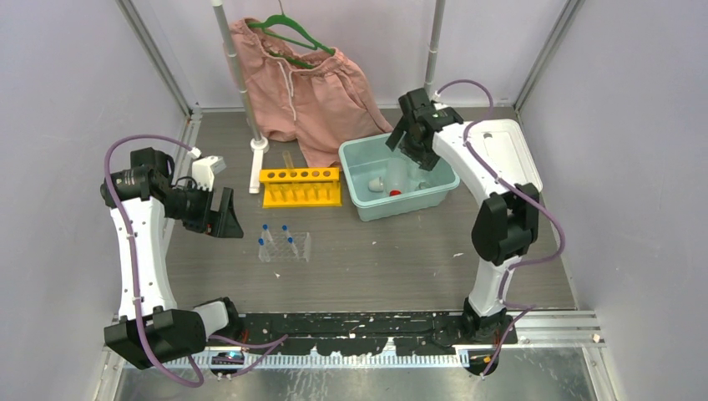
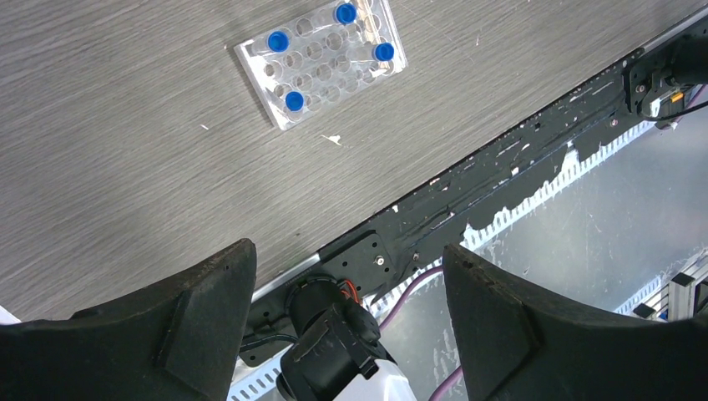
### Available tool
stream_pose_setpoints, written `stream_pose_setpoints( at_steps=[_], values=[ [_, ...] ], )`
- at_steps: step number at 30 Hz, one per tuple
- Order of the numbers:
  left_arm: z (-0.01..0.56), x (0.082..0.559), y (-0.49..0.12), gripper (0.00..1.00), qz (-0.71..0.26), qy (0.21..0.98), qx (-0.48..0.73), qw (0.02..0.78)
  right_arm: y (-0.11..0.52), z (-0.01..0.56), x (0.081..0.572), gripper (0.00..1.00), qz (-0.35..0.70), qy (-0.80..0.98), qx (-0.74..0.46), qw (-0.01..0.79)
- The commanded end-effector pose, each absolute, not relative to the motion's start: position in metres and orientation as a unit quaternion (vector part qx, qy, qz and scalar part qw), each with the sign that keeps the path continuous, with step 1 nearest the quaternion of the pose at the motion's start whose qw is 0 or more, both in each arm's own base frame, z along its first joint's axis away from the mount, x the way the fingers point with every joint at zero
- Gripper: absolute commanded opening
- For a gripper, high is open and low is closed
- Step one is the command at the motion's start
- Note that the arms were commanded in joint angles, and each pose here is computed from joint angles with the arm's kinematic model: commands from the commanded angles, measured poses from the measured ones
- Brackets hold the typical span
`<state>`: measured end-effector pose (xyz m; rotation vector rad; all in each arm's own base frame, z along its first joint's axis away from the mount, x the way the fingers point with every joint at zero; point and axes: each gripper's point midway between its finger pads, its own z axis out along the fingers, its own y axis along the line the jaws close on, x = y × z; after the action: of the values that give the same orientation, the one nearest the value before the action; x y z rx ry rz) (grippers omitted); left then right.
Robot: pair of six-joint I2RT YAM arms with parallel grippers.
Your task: Organize the chemistry lab equipment
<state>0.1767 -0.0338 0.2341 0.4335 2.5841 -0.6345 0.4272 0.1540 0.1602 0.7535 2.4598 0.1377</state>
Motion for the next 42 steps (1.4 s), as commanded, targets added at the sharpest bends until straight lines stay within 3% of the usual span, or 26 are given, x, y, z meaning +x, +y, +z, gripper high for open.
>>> stream_pose_setpoints(
  at_steps=[1,6,13,24,34,38,42],
  values=[
    [0.243,0.174,-0.038,0.82,-0.232,0.928,0.169,0.237,0.112,0.258,0.421,0.9,0.059,0.873,0.289,0.389],
    [0.243,0.172,-0.039,0.82,-0.233,0.927,0.171,0.24,0.039,0.274,0.416,0.77,0.026,0.844,0.336,0.418],
    [0.24,0.171,-0.04,0.82,-0.237,0.926,0.172,0.238,-0.052,0.211,0.426,0.75,0.007,0.846,0.41,0.342],
    [0.247,0.172,-0.053,0.82,-0.277,0.911,0.176,0.25,-0.055,0.116,0.471,0.74,0.013,0.895,0.38,0.233],
    [0.229,0.18,-0.043,0.8,-0.26,0.921,0.173,0.232,-0.064,0.071,0.477,0.64,-0.018,0.907,0.368,0.201],
    [0.23,0.185,-0.042,0.8,-0.256,0.92,0.174,0.239,-0.066,0.057,0.478,0.55,-0.03,0.908,0.372,0.189],
    [0.229,0.188,-0.038,0.8,-0.244,0.921,0.178,0.247,-0.065,0.047,0.479,0.54,-0.036,0.911,0.368,0.183]
  ],
)
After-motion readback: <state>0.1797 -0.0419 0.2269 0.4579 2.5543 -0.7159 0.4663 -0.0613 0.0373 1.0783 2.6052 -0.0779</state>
